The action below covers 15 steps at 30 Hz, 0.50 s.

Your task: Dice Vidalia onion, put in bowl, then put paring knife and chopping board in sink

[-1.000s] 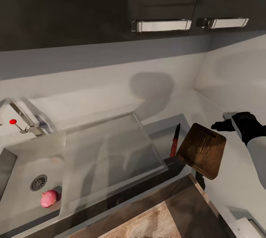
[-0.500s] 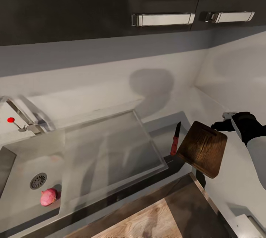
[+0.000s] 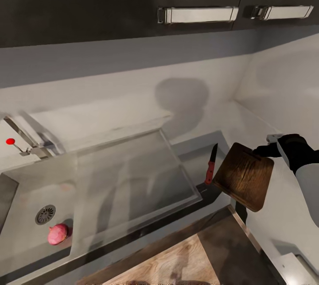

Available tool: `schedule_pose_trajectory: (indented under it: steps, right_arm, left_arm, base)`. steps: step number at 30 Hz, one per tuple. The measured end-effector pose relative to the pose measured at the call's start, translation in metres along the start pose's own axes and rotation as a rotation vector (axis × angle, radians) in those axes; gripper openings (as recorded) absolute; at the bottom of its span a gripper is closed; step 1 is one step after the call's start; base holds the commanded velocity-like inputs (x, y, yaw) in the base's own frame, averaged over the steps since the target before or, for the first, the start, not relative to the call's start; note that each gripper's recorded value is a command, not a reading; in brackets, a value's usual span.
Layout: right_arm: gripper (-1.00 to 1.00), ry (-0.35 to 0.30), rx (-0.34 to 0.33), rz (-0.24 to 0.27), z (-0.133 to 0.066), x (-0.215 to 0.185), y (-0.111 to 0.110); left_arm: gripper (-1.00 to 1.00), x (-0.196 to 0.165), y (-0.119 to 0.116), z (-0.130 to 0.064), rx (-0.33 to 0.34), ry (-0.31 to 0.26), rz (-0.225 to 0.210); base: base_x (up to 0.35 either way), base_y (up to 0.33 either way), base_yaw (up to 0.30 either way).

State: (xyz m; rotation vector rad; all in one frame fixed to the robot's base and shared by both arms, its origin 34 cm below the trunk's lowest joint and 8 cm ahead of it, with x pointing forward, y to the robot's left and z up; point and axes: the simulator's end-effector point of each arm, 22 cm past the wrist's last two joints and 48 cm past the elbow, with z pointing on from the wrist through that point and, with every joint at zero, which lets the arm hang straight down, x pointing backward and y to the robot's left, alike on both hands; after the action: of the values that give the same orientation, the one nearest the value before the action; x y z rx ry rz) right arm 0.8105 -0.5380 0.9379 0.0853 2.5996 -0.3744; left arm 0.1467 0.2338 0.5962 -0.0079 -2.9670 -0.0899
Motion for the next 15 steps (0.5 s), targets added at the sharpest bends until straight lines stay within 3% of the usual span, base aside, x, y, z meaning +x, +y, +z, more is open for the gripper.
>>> schedule_pose_trajectory:
  steps: [15]
  right_arm:
    - [1.00, 0.022, -0.001, -0.006, 0.013, 0.009, 0.004]
  left_arm:
    - [1.00, 0.009, 0.000, 0.002, 0.000, 0.022, 0.001]
  base:
    - [0.000, 0.000, 0.000]
